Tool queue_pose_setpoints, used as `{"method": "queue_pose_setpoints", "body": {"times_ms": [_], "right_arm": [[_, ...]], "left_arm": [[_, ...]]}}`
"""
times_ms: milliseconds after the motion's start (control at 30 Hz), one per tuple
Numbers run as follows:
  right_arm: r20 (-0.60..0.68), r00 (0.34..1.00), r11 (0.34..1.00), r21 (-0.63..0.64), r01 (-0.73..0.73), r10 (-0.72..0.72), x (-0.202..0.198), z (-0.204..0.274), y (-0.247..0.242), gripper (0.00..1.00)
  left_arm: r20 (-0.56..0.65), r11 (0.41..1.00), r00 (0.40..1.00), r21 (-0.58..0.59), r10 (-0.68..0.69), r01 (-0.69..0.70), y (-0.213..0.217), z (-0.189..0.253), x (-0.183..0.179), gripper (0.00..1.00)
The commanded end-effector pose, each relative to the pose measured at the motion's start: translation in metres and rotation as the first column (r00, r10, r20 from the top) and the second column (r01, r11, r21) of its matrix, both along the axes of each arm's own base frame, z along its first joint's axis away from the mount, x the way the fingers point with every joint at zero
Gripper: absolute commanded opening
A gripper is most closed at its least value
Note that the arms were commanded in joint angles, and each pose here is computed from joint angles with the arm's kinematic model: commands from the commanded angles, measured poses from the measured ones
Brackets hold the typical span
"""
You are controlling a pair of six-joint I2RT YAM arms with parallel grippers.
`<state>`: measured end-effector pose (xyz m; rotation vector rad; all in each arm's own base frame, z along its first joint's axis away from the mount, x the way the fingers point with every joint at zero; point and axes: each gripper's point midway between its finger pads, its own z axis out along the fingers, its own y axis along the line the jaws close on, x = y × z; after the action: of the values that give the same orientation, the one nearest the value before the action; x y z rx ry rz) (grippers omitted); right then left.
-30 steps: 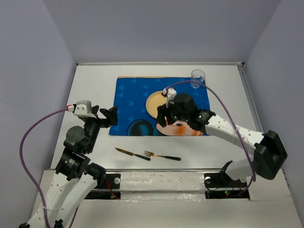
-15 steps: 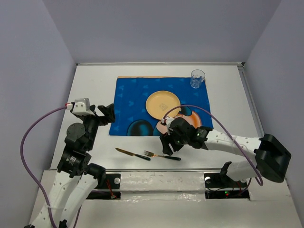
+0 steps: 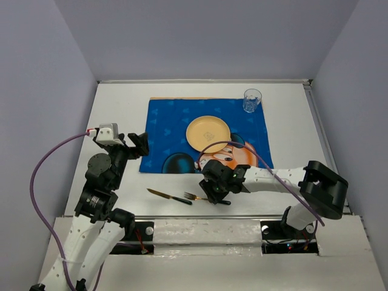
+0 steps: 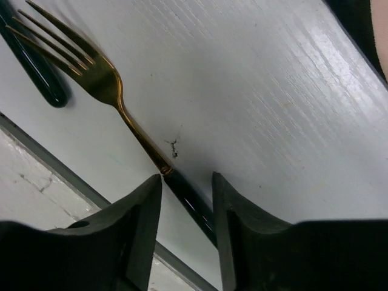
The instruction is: Set the dinner table for one person
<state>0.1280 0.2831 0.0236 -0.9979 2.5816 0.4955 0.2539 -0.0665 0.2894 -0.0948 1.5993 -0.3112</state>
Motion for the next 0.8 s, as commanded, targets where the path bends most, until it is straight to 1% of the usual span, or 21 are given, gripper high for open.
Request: {"method": "queue_pose_setpoints", "body": {"times_ms": [0,67,100,133,167,200,300,333,400,567,700,767], "right_arm": [[0.018,1.000,0.998,-0.055,0.003,-0.002,0.002,-0.001,0.003,0.41],[0.039,0.999,0.997,-0.081,0.014,-0.010,0.008,-0.002,0.001,0.37],[0.036,0.999,0.996,-0.090,0.013,-0.009,0.008,-0.004,0.001,0.33],[0.038,0.999,0.995,-0.096,0.004,0.000,0.006,-0.004,0.002,0.25],[0.038,0.999,0.995,-0.100,-0.005,0.009,0.006,-0.005,0.002,0.23],[0.033,0.999,0.994,-0.104,-0.010,0.014,0.006,-0.006,0.002,0.19],[0.024,0.999,0.995,-0.095,-0.036,0.039,0.004,-0.004,0.006,0.18],[0.027,0.999,0.995,-0.094,-0.040,0.043,0.005,-0.001,0.007,0.10],[0.039,0.998,0.994,-0.091,-0.053,0.056,0.005,0.003,0.010,0.00],[0.077,0.995,0.998,-0.017,-0.056,0.057,0.009,0.031,0.021,0.00],[0.144,0.989,0.993,0.108,-0.039,0.023,0.018,0.079,0.036,0.00],[0.214,0.977,0.987,0.160,-0.012,-0.023,0.033,0.106,0.046,0.00]], "left_arm": [[0.047,1.000,0.999,-0.009,-0.014,0.014,-0.002,0.012,0.000,0.99],[0.050,1.000,0.999,-0.010,-0.015,0.016,-0.002,0.013,-0.001,0.99],[0.050,1.000,0.999,-0.010,-0.015,0.016,-0.002,0.013,-0.001,0.99],[0.051,1.000,0.998,-0.012,-0.020,0.020,-0.002,0.013,-0.002,0.99],[0.053,1.000,0.998,-0.011,-0.021,0.022,-0.003,0.013,-0.002,0.99],[0.051,1.000,0.998,-0.011,-0.023,0.023,-0.003,0.013,-0.001,0.99],[0.050,1.000,0.998,-0.010,-0.029,0.030,-0.004,0.013,-0.001,0.99],[0.046,0.999,0.998,-0.009,-0.032,0.033,-0.005,0.012,-0.001,0.99],[0.047,0.999,0.998,-0.008,-0.032,0.033,-0.005,0.012,-0.001,0.99],[0.053,0.999,0.998,-0.011,-0.031,0.031,-0.004,0.013,-0.002,0.99],[0.054,0.999,0.998,-0.013,-0.038,0.039,-0.006,0.014,-0.002,0.99],[0.057,0.999,0.998,-0.017,-0.036,0.037,-0.005,0.015,-0.002,0.99]]}}
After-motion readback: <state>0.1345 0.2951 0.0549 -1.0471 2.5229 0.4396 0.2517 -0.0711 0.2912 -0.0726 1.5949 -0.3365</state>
